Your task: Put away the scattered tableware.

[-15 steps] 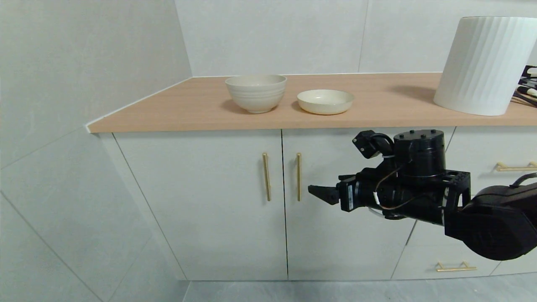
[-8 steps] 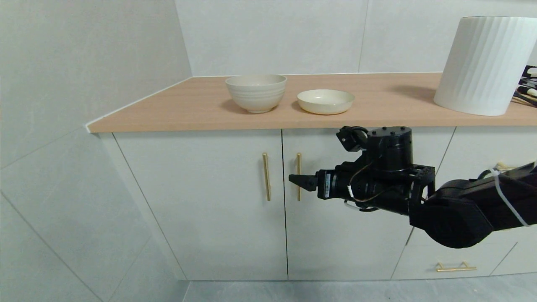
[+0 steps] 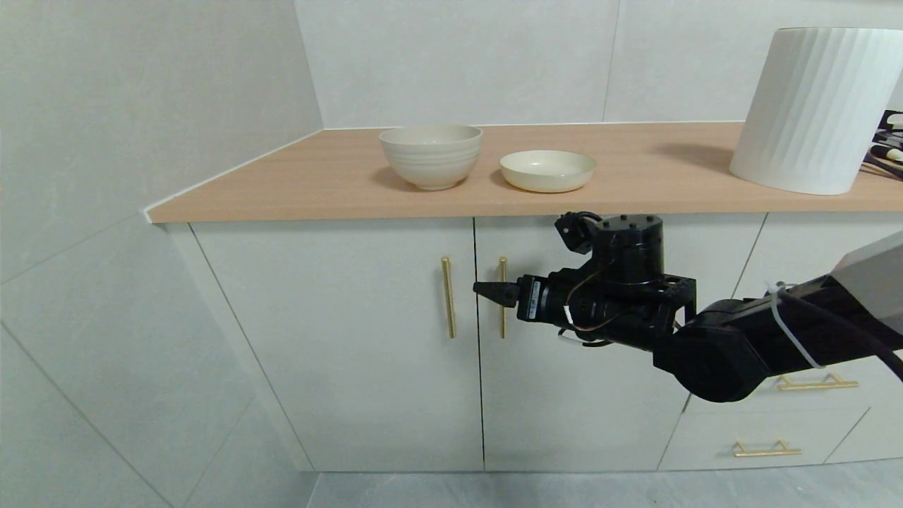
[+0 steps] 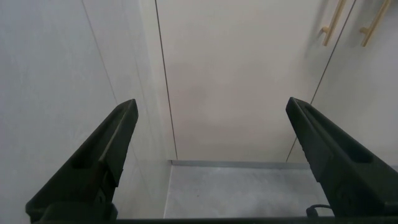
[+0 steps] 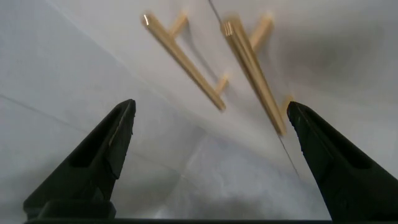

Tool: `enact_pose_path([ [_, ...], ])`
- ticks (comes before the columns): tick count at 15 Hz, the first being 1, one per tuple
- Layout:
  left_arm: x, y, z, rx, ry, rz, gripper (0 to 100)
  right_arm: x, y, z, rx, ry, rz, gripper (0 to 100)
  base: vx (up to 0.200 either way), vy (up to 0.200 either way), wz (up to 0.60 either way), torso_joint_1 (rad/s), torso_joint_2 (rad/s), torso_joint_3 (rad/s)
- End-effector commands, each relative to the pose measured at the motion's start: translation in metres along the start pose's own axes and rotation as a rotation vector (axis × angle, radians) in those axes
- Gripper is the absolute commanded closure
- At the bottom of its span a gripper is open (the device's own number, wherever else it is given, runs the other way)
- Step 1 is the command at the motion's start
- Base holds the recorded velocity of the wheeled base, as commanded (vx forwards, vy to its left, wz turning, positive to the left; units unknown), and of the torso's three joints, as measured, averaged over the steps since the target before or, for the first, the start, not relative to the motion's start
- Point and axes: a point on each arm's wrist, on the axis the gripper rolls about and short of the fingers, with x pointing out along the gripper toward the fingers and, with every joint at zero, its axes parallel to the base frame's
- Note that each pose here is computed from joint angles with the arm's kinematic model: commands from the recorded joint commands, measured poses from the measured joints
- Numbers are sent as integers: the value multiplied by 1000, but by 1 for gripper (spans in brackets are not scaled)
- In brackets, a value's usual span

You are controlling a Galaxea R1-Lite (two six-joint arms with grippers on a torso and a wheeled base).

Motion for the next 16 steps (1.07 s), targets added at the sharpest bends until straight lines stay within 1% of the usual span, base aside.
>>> enact_pose_path([
  [1,0,0,0,0,-1,0,0,10,-6,-4,4,6,-8,0,0,0,0,0,0,0],
  [4,0,0,0,-2,-1,0,0,21,-11,-11,5,14,-13,0,0,0,0,0,0,0],
  [6,0,0,0,0,-1,0,0,30,-15,-16,-3,-32,11,0,0,0,0,0,0,0],
  [7,0,0,0,0,-1,0,0,34,-17,-20,-5,-38,17,0,0,0,0,0,0,0],
  [12,0,0,0,0,0,0,0,41,-19,-25,-3,-35,17,0,0,0,0,0,0,0],
  [15,0,0,0,-2,-1,0,0,43,-17,-26,4,-59,37,0,0,0,0,0,0,0],
  [16,0,0,0,-2,-1,0,0,43,-11,-27,19,-65,56,0,0,0,0,0,0,0],
])
